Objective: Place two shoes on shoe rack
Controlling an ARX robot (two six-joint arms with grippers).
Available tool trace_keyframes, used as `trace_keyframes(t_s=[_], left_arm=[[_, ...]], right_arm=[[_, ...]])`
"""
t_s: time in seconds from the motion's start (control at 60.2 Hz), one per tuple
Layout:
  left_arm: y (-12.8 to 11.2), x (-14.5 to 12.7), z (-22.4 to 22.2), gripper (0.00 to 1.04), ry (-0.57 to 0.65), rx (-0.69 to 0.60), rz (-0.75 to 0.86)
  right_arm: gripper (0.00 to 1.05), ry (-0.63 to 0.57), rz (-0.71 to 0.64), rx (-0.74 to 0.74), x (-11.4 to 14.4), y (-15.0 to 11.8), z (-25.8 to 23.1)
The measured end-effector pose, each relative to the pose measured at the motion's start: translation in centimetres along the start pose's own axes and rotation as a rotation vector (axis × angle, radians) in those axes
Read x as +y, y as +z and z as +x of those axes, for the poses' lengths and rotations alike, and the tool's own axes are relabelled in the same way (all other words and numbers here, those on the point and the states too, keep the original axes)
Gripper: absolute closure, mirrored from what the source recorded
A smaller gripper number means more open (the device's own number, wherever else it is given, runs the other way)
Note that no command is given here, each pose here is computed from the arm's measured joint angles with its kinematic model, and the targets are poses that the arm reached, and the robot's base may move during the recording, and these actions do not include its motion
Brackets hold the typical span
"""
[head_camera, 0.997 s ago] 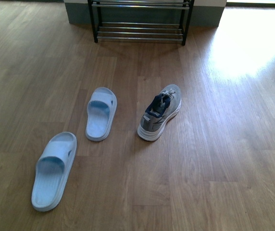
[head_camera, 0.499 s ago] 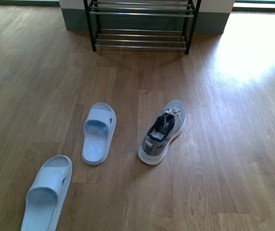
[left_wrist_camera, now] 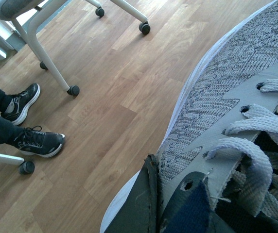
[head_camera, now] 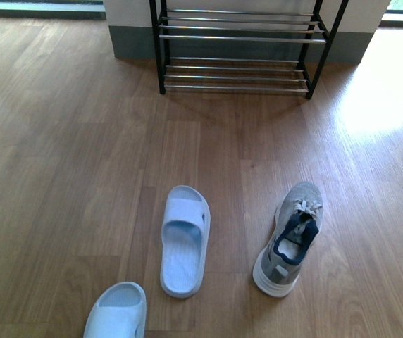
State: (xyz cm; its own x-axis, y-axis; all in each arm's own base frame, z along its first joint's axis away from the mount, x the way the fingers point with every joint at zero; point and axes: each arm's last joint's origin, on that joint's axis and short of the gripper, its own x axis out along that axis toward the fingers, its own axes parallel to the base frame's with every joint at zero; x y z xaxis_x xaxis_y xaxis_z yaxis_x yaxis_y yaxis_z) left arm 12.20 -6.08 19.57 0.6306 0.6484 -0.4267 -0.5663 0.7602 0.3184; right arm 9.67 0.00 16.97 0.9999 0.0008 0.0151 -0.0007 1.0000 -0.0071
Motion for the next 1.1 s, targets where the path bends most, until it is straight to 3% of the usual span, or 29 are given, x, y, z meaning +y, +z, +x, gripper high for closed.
trace_keyframes(t_s=[0.266,0.416,0.548,0.814,1.014,1.097], left_arm=[[0.0,0.0,0.0,1.03,0.000,0.000,-0.001],[0.0,0.0,0.0,1.03,0.002,-0.002,-0.002],[0.0,0.0,0.0,1.03,0.001,-0.001,-0.003],[0.0,0.0,0.0,1.03,0.000,0.000,-0.004],[0.0,0.0,0.0,1.03,0.000,0.000,-0.004],[0.0,0.0,0.0,1.03,0.000,0.001,-0.004]], right_arm=[[0.09,0.000,0.000,0.001,0.0,0.0,0.0],[0.09,0.202,-0.029,0.137,1.0,-1.1,1.0],[0.09,0.197,-0.060,0.162,2.9,-1.5,3.1],[0.09,0.196,-0.119,0.406,6.0,-7.1,10.7],[0.09,0.156,-0.140,0.703,5.5,-14.1,14.5],[0.09,0.146,-0.120,0.769,5.1,-15.5,15.4]])
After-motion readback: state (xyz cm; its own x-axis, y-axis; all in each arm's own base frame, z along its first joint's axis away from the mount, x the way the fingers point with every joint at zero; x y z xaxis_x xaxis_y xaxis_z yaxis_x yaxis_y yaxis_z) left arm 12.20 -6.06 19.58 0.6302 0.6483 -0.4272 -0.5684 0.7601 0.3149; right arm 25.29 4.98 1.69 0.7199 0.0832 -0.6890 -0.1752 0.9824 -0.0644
